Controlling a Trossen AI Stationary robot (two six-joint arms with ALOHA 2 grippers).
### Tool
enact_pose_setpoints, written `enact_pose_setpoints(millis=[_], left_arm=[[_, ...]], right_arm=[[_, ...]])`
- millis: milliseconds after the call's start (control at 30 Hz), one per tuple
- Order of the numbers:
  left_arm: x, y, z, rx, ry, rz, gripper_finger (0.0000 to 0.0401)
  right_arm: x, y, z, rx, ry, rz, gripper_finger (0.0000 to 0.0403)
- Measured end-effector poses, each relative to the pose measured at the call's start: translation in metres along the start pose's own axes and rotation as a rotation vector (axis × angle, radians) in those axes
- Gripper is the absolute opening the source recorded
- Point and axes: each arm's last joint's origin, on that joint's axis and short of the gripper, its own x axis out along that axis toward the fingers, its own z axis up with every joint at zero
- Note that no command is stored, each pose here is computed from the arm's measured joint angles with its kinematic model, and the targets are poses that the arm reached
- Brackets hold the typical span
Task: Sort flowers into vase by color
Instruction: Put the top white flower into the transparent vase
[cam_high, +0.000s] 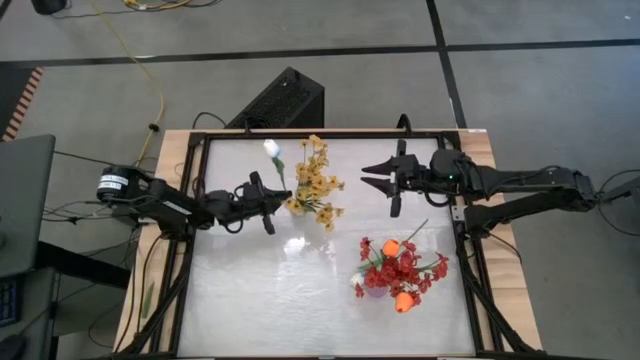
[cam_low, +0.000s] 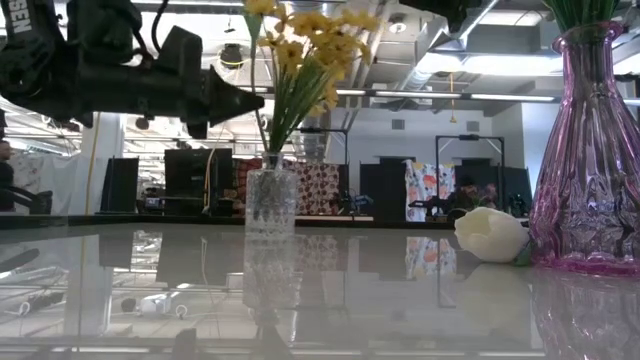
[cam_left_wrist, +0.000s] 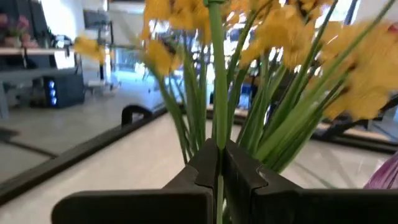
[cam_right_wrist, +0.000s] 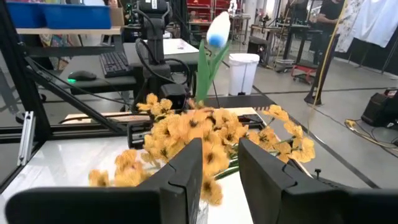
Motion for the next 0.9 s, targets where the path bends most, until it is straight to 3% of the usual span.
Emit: enact_pose_setpoints(millis=[233,733,900], left_arm=[[0.0,0.001,-0.007,-0.017,0.068,0.011,0.0],[-0.001,0.001,-0.016,0.01,0.157,0.005,0.0001],[-0.002,0.001,-0.019,0.033,0.192,-0.006,0.0034]], right_arm=[[-0.003,0.0,-0.01,-0.013,0.111,0.003,0.0127],[-0.026,0.008,-0.063,0.048,0.723,0.104,0.0127],[-0.028,0.018,-0.08,0.115,0.902,0.203,0.0127]])
